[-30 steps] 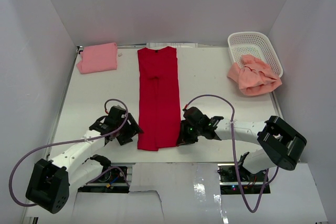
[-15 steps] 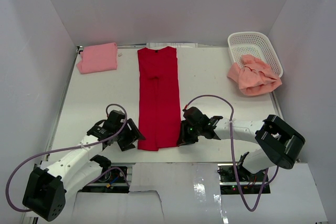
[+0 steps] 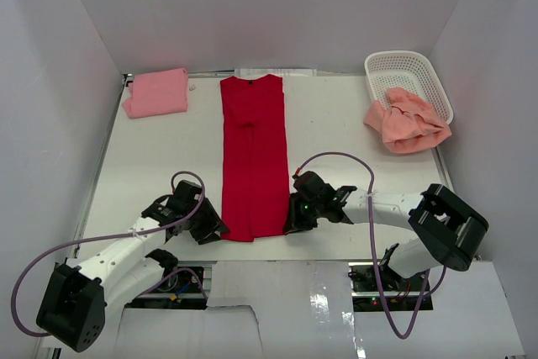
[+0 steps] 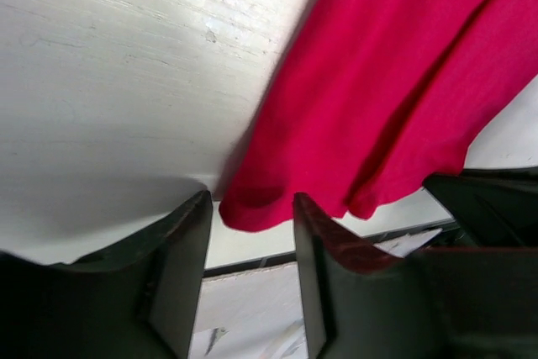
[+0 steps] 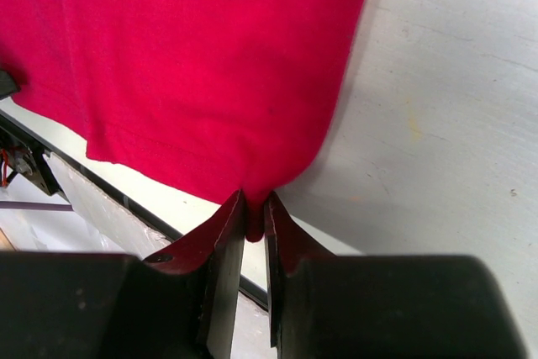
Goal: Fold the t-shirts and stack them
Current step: Grab the bottom of the folded rectangular tshirt with both arms
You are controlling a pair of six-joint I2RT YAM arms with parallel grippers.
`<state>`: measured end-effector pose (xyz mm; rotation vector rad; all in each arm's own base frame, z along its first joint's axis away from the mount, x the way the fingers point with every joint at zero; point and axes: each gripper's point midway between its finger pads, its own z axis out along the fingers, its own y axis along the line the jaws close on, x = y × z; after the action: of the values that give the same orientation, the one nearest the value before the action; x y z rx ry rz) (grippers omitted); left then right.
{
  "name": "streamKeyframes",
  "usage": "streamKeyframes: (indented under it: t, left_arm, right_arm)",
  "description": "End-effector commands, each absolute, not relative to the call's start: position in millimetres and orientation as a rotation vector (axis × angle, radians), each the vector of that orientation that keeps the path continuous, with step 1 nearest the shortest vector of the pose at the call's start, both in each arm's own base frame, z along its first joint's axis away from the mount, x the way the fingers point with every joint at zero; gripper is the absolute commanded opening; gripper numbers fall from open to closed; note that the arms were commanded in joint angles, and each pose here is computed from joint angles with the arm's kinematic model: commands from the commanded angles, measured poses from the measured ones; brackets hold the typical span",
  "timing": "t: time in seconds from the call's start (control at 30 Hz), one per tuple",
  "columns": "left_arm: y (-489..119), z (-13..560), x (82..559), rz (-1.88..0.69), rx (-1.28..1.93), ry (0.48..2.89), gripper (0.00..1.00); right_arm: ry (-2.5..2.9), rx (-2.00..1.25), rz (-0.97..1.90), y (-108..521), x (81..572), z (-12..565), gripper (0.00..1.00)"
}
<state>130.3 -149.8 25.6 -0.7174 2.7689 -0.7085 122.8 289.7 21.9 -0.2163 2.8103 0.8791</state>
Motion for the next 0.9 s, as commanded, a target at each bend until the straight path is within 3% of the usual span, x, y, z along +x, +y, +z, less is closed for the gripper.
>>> streamKeyframes:
  t: [0.0,0.23,0.37,0.6,0.67,0.73,0.77,0.87]
  left_arm:
    - [-151,21,132,-0.706,-0.715,2.769,0.51]
    - [-150,18,141,-0.671,-0.705,2.753,0.46]
    - [-151,19,141,-0.676,-0.689,2.76,0.26]
    - [-153,21,137,-0.704,-0.683,2.77,0.25]
    - [-155,21,137,-0.72,-0.663,2.773,0.13]
    - [-156,23,139,-0.723,-0.652,2.772,0.1]
    - [-156,23,139,-0.72,-0.651,2.775,0.08]
    - [-159,28,144,-0.729,-0.634,2.769,0.0]
  right_arm:
    - [2.798,-0.227,0.894,291,124,26,0.2]
    - [2.791,-0.225,0.9,290,124,28,0.21]
    - [2.791,-0.225,0.9,289,123,28,0.21]
    - [2.79,-0.229,0.893,287,122,28,0.2]
    - [2.786,-0.231,0.893,287,123,29,0.2]
    - [2.778,-0.242,0.897,289,124,31,0.16]
    - [2.783,-0.253,0.89,288,124,30,0.08]
    - [2.784,-0.281,0.896,290,123,31,0.08]
